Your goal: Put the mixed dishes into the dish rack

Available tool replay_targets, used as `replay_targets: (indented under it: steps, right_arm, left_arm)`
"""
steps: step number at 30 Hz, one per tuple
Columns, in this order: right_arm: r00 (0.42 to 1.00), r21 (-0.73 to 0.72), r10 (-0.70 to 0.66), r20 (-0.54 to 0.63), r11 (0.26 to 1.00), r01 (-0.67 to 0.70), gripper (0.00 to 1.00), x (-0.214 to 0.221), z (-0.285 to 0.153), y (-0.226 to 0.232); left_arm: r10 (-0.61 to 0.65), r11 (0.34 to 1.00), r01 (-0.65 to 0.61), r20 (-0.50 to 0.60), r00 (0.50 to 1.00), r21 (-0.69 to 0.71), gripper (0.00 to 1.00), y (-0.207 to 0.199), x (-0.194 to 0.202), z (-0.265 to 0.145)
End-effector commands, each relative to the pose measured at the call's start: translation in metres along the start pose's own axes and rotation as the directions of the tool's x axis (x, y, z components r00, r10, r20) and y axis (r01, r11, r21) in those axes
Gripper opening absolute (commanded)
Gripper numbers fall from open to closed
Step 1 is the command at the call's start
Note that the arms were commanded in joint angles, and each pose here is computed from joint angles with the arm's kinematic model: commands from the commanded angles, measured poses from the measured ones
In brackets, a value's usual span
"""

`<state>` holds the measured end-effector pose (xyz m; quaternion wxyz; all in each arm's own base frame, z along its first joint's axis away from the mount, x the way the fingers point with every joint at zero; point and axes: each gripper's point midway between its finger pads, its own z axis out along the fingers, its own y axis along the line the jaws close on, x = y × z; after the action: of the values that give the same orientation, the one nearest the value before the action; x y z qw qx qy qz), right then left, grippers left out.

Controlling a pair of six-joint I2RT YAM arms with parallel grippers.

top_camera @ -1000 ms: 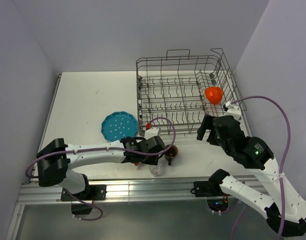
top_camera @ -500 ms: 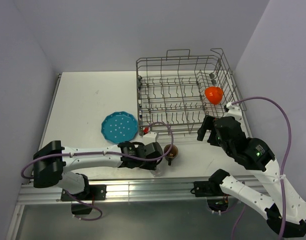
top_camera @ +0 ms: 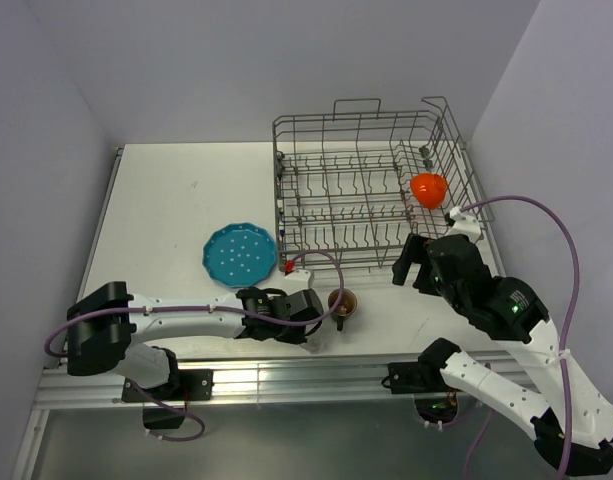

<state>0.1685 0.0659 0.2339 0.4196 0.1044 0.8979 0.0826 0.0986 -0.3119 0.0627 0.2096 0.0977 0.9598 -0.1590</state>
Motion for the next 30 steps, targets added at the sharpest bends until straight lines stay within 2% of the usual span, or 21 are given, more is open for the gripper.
replay_targets:
  steps: [1, 5, 8, 13, 17, 20, 22, 23, 25, 27, 30]
  right_arm:
    - [1.000, -0.040, 0.008, 0.001, 0.999, -0.008, 1.00, -0.001, 0.000, 0.008]
    - [1.000, -0.079, -0.003, -0.028, 0.997, 0.001, 1.00, 0.002, -0.001, 0.017]
    - [0.998, -0.148, -0.004, -0.056, 0.989, -0.004, 1.00, 0.005, -0.004, 0.030]
    - [0.995, -0.398, -0.004, -0.105, 0.917, -0.038, 1.00, 0.008, -0.019, 0.079]
    - [0.985, -0.599, -0.039, -0.169, 0.797, -0.071, 1.00, 0.015, -0.039, 0.119]
    - [0.985, -0.706, -0.044, -0.164, 0.703, -0.086, 1.00, 0.010, -0.054, 0.141]
    - [0.985, -0.783, -0.057, -0.161, 0.615, -0.092, 1.00, 0.008, -0.070, 0.154]
    - [0.985, -0.831, -0.068, -0.162, 0.548, -0.098, 1.00, 0.006, -0.082, 0.164]
    - [0.982, -0.869, -0.077, -0.173, 0.480, -0.116, 1.00, 0.008, -0.093, 0.170]
    - [0.978, -0.920, -0.090, -0.188, 0.364, -0.144, 0.99, 0.010, -0.111, 0.180]
    - [0.975, -0.944, -0.080, -0.206, 0.278, -0.177, 0.98, 0.009, -0.123, 0.186]
  left_arm:
    - [0.004, 0.997, -0.006, 0.022, 1.000, 0.074, 0.01, -0.019, -0.006, -0.005]
    - [-0.011, 0.995, 0.006, 0.054, 0.998, 0.095, 0.00, -0.021, -0.017, -0.019]
    - [-0.033, 0.989, 0.018, 0.099, 0.995, 0.145, 0.00, -0.024, -0.029, -0.045]
    - [-0.094, 0.937, 0.009, 0.228, 0.969, 0.348, 0.00, -0.036, -0.063, -0.118]
    - [-0.148, 0.856, -0.030, 0.300, 0.943, 0.516, 0.00, -0.050, -0.085, -0.168]
    - [-0.188, 0.791, -0.052, 0.322, 0.928, 0.610, 0.00, -0.056, -0.096, -0.195]
    - [-0.226, 0.734, -0.068, 0.337, 0.914, 0.676, 0.00, -0.062, -0.103, -0.216]
    - [-0.237, 0.718, -0.072, 0.341, 0.910, 0.692, 0.00, -0.063, -0.104, -0.221]
    - [-0.273, 0.674, -0.085, 0.354, 0.894, 0.734, 0.00, -0.062, -0.109, -0.239]
    - [-0.308, 0.621, -0.106, 0.366, 0.878, 0.776, 0.00, -0.065, -0.113, -0.257]
    - [-0.355, 0.546, -0.139, 0.378, 0.855, 0.826, 0.00, -0.067, -0.118, -0.281]
